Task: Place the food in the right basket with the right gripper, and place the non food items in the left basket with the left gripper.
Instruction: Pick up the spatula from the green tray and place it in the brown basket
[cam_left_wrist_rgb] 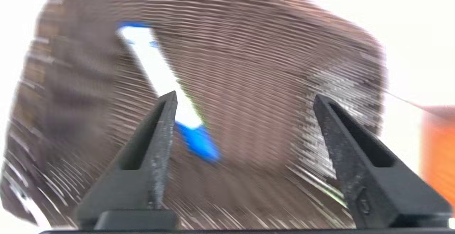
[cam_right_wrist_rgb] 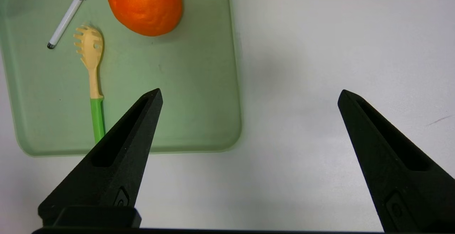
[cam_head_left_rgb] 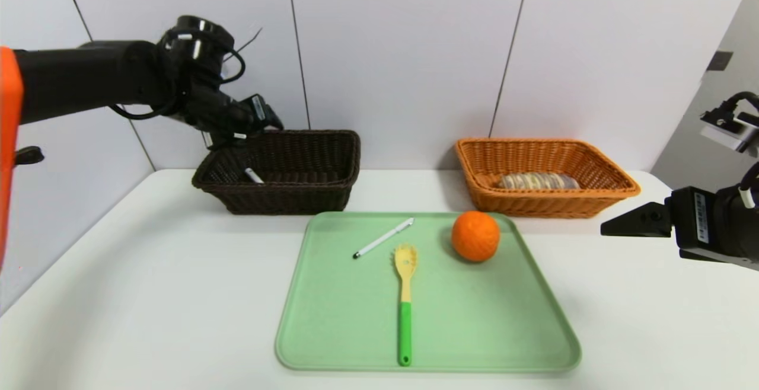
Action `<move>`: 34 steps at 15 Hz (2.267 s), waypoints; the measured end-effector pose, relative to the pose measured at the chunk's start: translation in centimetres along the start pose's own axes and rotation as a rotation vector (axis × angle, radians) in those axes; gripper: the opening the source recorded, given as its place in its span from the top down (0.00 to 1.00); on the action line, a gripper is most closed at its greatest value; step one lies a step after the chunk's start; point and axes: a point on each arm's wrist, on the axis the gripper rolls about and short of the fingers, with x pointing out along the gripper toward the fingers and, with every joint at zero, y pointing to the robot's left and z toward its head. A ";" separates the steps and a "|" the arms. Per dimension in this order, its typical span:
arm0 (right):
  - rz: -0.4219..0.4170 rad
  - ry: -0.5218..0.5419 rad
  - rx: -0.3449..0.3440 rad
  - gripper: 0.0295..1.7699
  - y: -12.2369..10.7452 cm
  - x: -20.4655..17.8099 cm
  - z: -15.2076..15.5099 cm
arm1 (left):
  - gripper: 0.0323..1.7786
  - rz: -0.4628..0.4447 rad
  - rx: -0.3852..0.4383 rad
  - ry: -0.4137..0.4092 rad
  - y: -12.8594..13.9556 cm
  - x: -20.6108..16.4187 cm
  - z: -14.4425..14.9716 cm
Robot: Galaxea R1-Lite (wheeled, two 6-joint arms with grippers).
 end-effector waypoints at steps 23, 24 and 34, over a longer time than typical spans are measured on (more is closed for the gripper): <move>-0.044 0.017 0.118 0.03 -0.5 2.3 -1.1 | 0.05 -0.041 0.547 0.580 -16.9 -5.7 -24.0; -0.041 0.014 0.118 0.03 -0.5 2.4 -1.2 | 0.05 -0.033 0.556 0.585 -16.9 -5.4 -24.2; -0.043 0.019 0.116 0.03 -0.9 3.2 -2.0 | 0.05 0.065 0.516 0.576 -16.7 -3.3 -25.8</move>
